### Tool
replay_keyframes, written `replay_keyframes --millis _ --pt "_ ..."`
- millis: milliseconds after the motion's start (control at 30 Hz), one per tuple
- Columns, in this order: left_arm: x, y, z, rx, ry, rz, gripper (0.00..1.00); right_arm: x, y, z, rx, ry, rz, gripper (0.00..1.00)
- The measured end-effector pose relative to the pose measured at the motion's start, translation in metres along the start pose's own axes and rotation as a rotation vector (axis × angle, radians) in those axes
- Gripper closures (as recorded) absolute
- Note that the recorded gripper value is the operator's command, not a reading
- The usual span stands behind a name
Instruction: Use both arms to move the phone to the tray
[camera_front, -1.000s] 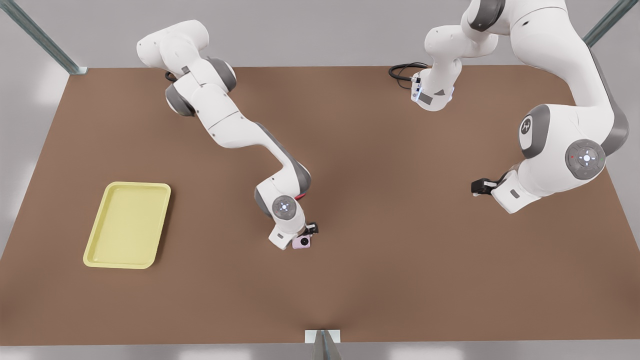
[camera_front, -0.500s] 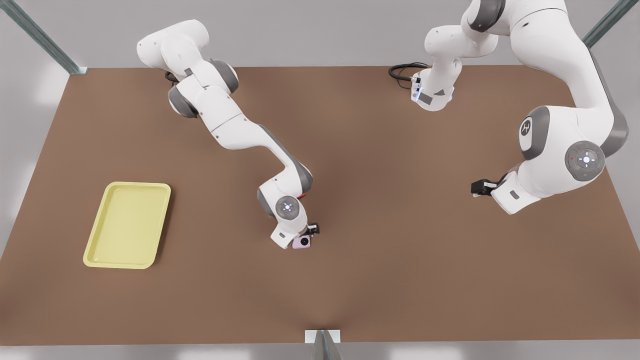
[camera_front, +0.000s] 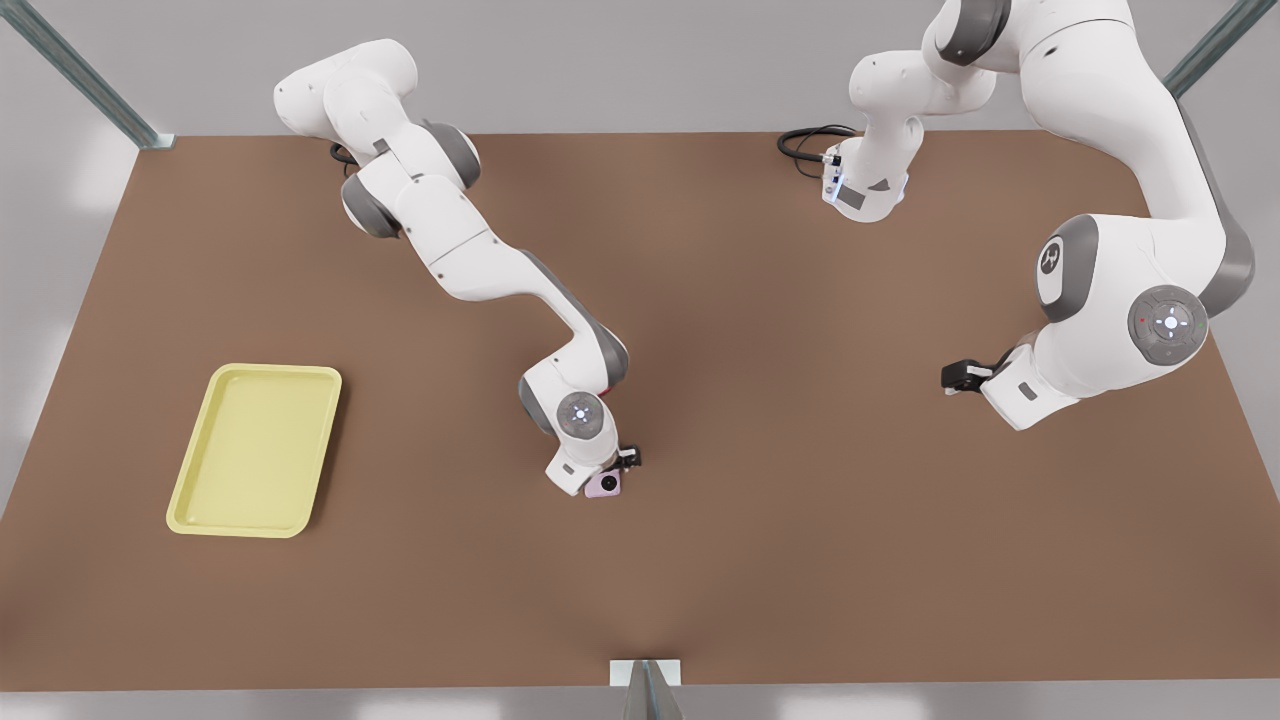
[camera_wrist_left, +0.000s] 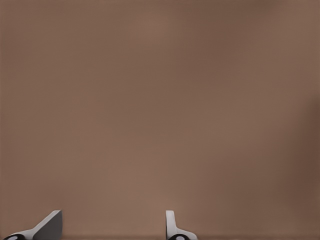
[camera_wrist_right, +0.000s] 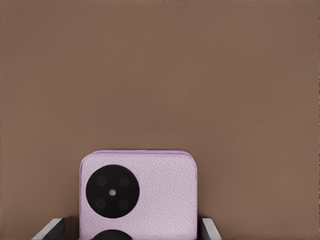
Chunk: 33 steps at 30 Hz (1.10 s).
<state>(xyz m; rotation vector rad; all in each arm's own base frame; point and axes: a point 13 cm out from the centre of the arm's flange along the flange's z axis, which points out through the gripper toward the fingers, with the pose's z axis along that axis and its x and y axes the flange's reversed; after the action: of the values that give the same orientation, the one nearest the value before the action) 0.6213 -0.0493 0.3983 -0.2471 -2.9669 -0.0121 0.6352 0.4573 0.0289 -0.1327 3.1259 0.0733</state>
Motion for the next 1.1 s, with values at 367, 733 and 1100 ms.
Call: replay_keyframes --millis 367,733,1100 --pt "0.0 0.0 0.0 0.0 0.0 0.002 0.0 0.0 -0.001 0.001 0.001 0.001 0.006 0.07" --pt "0.0 0.0 -0.001 0.0 -0.001 0.002 0.0 -0.003 -0.003 -0.005 0.001 0.0 0.004 0.2" --pt "0.001 -0.009 -0.004 0.003 -0.005 0.013 0.0 0.004 -0.205 -0.12 0.067 0.041 0.128 0.2"
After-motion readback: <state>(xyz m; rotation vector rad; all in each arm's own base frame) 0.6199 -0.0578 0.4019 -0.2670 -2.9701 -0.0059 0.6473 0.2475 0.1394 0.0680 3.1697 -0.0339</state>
